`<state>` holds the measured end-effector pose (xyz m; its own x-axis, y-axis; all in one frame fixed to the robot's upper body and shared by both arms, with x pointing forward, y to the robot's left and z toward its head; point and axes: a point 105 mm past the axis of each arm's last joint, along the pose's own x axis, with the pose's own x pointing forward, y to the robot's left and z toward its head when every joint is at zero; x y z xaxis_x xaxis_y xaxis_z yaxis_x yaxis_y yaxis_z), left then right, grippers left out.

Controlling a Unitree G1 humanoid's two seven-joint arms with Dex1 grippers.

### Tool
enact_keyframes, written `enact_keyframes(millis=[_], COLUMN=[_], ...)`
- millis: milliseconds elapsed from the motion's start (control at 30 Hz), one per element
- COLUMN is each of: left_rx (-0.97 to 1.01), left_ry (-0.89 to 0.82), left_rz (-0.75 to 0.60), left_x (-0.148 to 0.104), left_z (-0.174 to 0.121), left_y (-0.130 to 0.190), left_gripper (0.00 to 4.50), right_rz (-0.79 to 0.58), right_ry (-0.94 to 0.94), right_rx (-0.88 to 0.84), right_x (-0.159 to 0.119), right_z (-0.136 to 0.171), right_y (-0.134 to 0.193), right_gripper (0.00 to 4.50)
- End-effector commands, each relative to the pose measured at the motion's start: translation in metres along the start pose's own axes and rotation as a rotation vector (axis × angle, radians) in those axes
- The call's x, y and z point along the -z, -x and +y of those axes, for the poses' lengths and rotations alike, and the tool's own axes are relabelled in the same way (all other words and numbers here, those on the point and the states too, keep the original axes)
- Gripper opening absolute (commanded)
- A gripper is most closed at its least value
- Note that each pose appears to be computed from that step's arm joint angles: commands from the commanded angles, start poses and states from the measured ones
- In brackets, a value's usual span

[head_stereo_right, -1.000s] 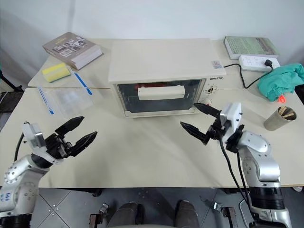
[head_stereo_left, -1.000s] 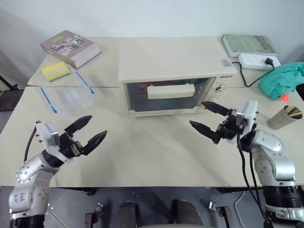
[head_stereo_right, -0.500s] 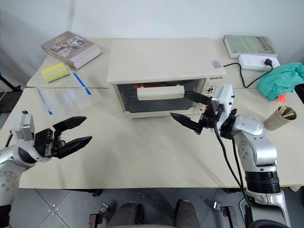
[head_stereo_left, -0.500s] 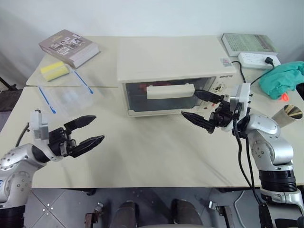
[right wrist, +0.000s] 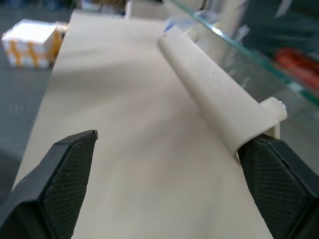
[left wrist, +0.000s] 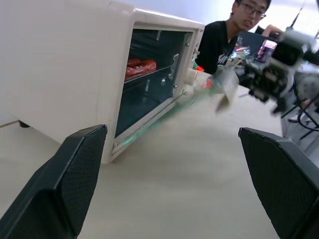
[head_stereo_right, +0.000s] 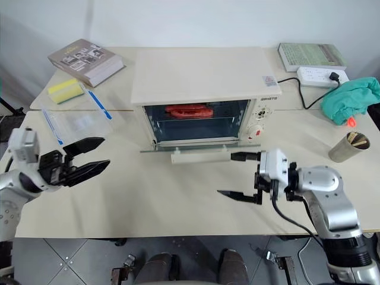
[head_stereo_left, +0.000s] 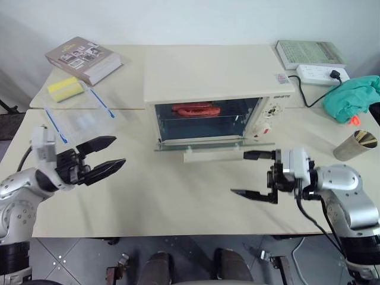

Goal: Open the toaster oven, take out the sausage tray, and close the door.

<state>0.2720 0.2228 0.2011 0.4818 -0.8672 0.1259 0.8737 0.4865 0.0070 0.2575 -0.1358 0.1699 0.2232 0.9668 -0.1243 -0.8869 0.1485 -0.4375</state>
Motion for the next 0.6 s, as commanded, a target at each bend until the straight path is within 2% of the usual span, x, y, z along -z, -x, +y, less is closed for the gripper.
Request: enact_keyframes(millis=[33, 233, 400, 600], left_rx=[0.011, 0.073, 0.132, 0.206], left_ry=[-0.03, -0.016, -0.017, -0.008], left_rz=[-0.026, -0.081, -0.08, -0.026], left_x=[0.0, 0.0, 0.006, 0.031], left_z=[0.006, 0.013, 0.008, -0.011], left_y=[-0.02, -0.073, -0.101, -0.118], left_gripper=[3.25, 1.43, 0.02, 0.02], right_rz=[-0.035, -0.044, -0.017, 0.019], right_ry=[0.103, 0.13, 0.133, 0.129], right_rx=[0.013, 0.087, 0.068, 0.11], right_x=[-0.003, 0.003, 0.01, 0.018], right_z=[0.0, -0.009, 0.0, 0.011], right_y=[0.0, -0.001, -0.001, 0.004], right_gripper=[4.5, 4.5, 4.5, 4.5])
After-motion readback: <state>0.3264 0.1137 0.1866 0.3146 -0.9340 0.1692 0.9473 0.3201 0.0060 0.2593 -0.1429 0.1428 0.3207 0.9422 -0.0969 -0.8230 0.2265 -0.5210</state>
